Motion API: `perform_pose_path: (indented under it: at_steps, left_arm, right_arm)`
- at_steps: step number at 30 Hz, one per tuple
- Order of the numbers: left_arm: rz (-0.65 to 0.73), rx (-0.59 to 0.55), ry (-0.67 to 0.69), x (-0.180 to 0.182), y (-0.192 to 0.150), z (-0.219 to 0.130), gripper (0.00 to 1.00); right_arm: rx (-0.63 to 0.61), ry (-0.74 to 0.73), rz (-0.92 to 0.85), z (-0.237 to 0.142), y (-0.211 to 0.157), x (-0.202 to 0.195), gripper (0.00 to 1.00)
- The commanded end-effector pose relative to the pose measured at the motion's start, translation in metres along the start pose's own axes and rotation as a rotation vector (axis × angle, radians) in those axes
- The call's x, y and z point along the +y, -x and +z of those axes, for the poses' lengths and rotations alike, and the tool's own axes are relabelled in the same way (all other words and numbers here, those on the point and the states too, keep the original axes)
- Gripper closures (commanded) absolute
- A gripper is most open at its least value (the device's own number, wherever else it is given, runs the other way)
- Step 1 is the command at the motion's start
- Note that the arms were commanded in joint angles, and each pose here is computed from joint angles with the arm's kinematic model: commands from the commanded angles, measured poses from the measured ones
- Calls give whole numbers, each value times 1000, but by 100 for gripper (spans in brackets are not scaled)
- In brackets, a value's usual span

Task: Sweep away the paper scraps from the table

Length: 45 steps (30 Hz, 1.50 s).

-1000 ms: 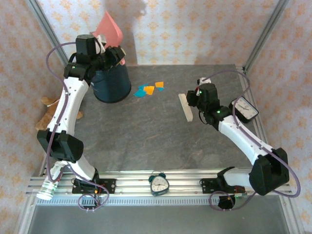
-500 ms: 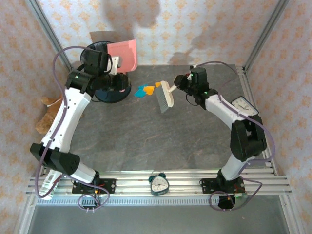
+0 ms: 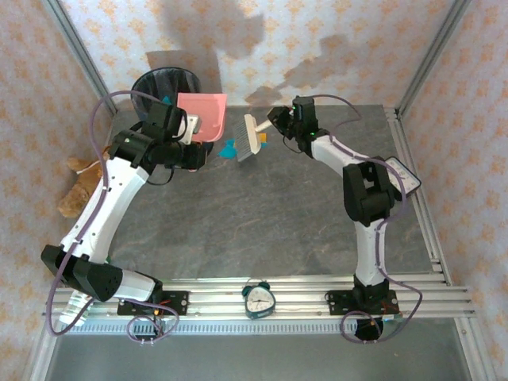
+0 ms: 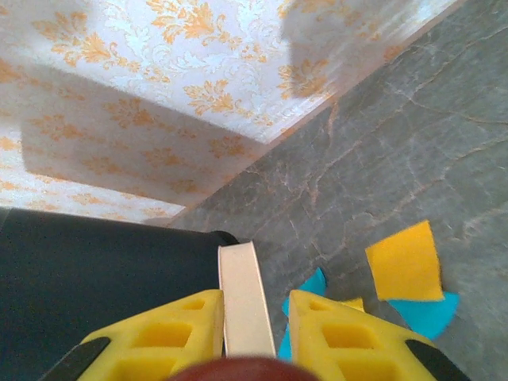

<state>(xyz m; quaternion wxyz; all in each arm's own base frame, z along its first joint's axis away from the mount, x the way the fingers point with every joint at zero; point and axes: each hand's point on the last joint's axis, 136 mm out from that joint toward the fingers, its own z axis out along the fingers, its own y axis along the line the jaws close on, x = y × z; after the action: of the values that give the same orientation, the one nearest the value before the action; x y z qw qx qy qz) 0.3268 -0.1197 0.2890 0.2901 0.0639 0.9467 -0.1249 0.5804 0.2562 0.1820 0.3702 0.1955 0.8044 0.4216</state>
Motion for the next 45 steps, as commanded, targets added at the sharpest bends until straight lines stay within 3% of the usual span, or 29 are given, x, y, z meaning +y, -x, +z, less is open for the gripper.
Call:
perform_pose_path:
  at_steps: [1,8,17,34,45]
  left_arm:
    - [26,1,19,1,-5,-5,100]
    - [36,16,25,2,-8,-4,100]
    - [39,30,11,0,-11,-4,100]
    - [40,54,-31,-11,-16,3,100]
    - [64,76,-46,-21,-20,8,100]
  right_arm:
    - [-4,82,33,14,7,30,100]
    - [31,32,40,54,-2,18,100]
    - [29,-142,-39,59,-5,-16,100]
    - [-146,-418,-85,-26,11,-70,100]
    - [-224,-535,-37,-94,-5,-107,100]
